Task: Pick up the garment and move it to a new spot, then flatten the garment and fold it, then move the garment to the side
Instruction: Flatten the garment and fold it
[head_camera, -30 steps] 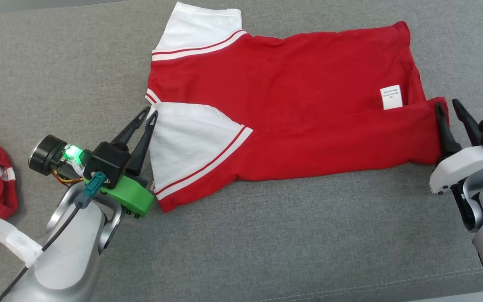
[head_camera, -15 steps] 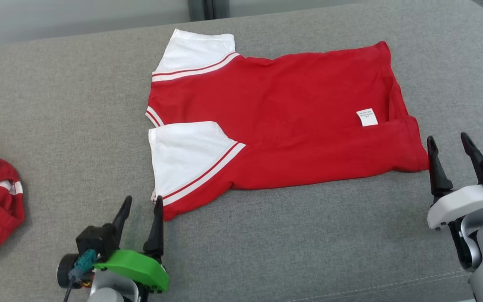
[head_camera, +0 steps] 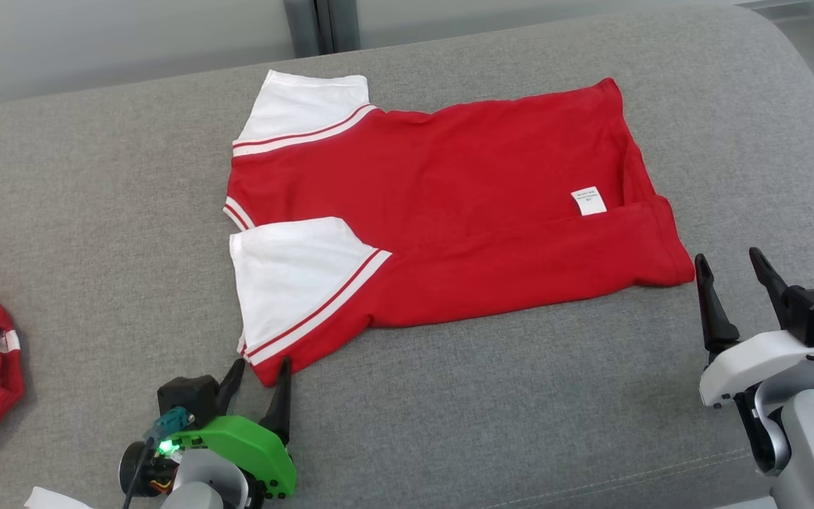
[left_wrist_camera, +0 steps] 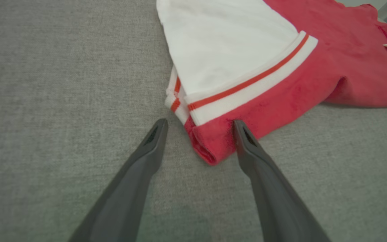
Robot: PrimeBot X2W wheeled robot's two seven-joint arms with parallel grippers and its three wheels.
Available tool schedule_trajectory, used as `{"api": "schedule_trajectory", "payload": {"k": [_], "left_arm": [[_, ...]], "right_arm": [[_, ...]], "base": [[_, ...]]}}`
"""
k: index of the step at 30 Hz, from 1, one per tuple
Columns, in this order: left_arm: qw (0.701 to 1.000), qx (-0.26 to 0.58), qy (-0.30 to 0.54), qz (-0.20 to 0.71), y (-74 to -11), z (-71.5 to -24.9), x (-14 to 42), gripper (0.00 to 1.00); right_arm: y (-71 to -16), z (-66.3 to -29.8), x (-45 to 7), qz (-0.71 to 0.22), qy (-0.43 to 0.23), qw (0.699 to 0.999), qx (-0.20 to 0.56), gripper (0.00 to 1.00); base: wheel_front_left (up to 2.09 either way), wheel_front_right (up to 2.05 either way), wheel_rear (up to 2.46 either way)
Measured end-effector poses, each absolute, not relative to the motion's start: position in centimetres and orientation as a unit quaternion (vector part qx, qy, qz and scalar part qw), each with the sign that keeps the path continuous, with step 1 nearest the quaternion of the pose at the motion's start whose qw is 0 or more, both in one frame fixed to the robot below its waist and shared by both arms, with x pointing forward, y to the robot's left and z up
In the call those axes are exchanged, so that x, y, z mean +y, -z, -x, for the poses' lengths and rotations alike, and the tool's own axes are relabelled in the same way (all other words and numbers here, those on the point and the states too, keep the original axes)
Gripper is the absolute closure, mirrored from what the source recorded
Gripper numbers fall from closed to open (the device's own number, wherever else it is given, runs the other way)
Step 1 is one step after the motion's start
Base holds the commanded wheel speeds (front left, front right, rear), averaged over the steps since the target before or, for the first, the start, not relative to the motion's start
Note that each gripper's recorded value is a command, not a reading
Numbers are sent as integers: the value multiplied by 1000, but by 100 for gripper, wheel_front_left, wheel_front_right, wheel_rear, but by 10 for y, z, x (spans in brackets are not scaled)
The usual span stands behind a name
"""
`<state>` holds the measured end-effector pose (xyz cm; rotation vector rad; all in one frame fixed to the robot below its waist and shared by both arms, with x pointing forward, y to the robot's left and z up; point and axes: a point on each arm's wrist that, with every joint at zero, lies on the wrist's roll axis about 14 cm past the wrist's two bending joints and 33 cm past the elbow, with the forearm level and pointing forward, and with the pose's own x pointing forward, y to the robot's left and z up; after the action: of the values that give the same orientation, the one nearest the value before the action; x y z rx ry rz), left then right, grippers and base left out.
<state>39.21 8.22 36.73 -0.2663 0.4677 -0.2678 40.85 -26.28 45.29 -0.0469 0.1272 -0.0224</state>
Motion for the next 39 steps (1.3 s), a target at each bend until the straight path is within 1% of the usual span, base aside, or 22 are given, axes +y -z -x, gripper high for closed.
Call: {"api": "schedule_trajectory", "payload": {"k": [1, 9, 16, 24, 25, 26, 30, 34, 39], "left_arm": [[955, 230, 132, 130, -367, -392, 82, 100], [961, 206, 133, 131, -379, -393, 86, 100], [963, 199, 131, 127, -384, -393, 95, 100], [964, 195, 137, 122, -384, -400, 95, 100], [964, 194, 137, 121, -384, -401, 95, 100], [964, 194, 137, 121, -384, -401, 96, 100], [967, 183, 131, 119, -387, -403, 101, 100], [972, 158, 129, 118, -399, -404, 104, 100], [973, 153, 131, 117, -406, -389, 105, 100]], "right_arm": [[-450, -407, -262, 20, 12, 997, 68, 0], [-426, -402, -264, -27, 36, 993, 105, 0], [-412, -420, -258, -80, 51, 988, 125, 0], [-380, -433, -247, -133, 64, 973, 176, 1], [-378, -434, -245, -134, 62, 972, 181, 20], [-376, -435, -244, -135, 60, 972, 184, 100], [-374, -439, -233, -140, 43, 971, 187, 100], [-389, -440, -239, -132, 34, 977, 166, 100], [-399, -428, -242, -130, 25, 980, 152, 100]], "base": [[0, 0, 0], [0, 0, 0], [0, 0, 0], [0, 0, 0], [0, 0, 0], [0, 0, 0], [0, 0, 0], [0, 0, 0], [0, 0, 0]]}}
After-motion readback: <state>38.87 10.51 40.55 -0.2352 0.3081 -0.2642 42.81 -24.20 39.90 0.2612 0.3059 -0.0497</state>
